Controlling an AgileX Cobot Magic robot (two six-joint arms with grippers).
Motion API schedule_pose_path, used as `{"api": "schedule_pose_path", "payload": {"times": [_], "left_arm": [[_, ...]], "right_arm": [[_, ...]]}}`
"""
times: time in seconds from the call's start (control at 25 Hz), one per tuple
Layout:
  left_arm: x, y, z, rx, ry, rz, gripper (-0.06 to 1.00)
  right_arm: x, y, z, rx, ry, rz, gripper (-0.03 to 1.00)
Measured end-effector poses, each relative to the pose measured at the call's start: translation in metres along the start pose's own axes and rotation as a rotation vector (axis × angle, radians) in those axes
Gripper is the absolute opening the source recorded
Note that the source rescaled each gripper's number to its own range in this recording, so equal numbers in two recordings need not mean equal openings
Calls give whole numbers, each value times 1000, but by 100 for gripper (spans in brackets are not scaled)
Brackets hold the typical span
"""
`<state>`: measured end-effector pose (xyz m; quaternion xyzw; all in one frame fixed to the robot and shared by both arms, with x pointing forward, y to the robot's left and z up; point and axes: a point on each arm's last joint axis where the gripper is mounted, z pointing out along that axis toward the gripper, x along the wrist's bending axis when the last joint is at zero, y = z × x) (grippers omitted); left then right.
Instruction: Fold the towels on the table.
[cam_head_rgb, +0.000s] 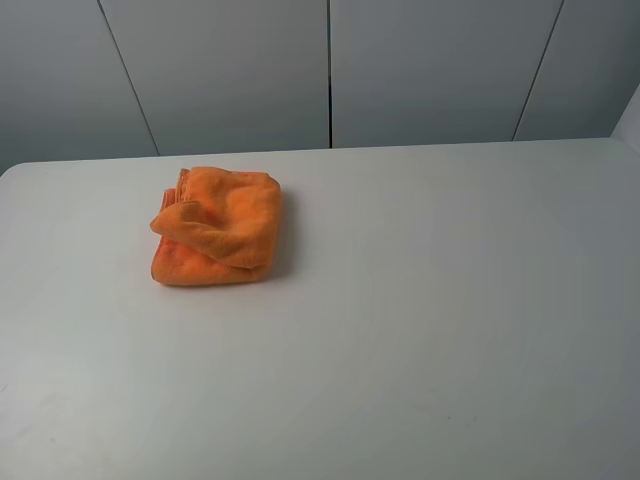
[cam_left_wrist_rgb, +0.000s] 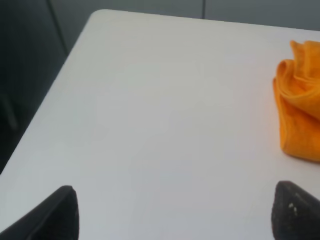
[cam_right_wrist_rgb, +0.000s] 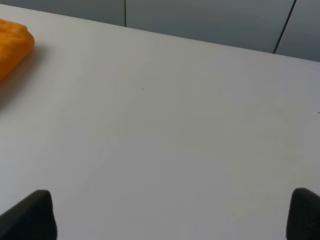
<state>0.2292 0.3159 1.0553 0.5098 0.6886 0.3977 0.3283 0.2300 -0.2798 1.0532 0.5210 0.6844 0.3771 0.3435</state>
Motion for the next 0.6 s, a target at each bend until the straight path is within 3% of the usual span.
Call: {"api": "schedule_pose_path", "payload": {"times": [0.08, 0.6], "left_arm": [[0, 0, -1, -3, 27, -15, 100], [-1, -1, -1, -5, 21, -21, 100]], "right_arm": [[0, 0, 0, 0, 0, 0, 100], [0, 0, 0, 0, 0, 0, 100]]}}
